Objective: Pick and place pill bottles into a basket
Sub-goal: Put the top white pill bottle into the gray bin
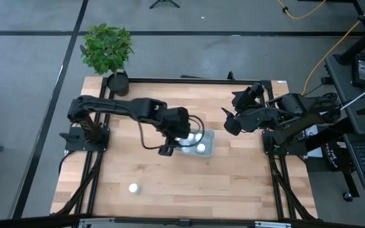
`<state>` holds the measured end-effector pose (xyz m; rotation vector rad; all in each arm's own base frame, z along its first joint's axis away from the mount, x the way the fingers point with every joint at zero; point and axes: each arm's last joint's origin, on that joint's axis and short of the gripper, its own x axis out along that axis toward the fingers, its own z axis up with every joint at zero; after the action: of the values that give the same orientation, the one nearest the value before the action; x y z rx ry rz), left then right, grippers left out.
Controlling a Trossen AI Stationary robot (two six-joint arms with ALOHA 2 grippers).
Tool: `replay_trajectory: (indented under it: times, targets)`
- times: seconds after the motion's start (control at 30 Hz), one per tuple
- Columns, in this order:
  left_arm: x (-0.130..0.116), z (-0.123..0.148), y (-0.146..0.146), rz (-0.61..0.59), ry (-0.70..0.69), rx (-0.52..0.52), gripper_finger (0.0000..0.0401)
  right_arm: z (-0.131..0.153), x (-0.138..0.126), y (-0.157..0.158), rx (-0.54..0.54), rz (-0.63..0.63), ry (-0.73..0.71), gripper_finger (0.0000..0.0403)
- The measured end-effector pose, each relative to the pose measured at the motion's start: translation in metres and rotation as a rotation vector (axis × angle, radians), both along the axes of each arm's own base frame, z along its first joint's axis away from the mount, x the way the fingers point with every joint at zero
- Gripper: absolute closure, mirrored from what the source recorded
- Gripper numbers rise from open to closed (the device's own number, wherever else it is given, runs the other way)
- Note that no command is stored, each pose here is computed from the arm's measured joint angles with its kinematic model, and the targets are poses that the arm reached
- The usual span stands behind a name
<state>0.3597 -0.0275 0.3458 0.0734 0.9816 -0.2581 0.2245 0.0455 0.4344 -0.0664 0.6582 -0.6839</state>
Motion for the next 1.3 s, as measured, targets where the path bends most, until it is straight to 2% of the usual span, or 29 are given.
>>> replay_trajectory:
  times: [0.33,0.67,1.03,1.2,1.3]
  targets:
    - [0.035,-0.053,0.023,0.040,0.123,0.059,0.0252,0.000,0.000,0.000,0.009,0.005,-0.004,0.0068]
    - [0.057,-0.101,0.024,0.019,0.232,0.099,0.0252,0.000,0.000,0.002,0.008,0.013,-0.002,0.0068]
    - [0.073,-0.136,0.023,-0.017,0.258,0.112,0.0252,0.000,0.000,0.001,0.004,0.015,0.008,0.0068]
    - [0.075,-0.141,0.022,-0.020,0.269,0.112,0.0251,0.000,0.000,0.001,0.003,0.015,0.009,0.0068]
    - [0.075,-0.141,0.022,-0.009,0.271,0.107,0.0206,0.000,0.000,0.001,0.000,0.017,0.011,0.0068]
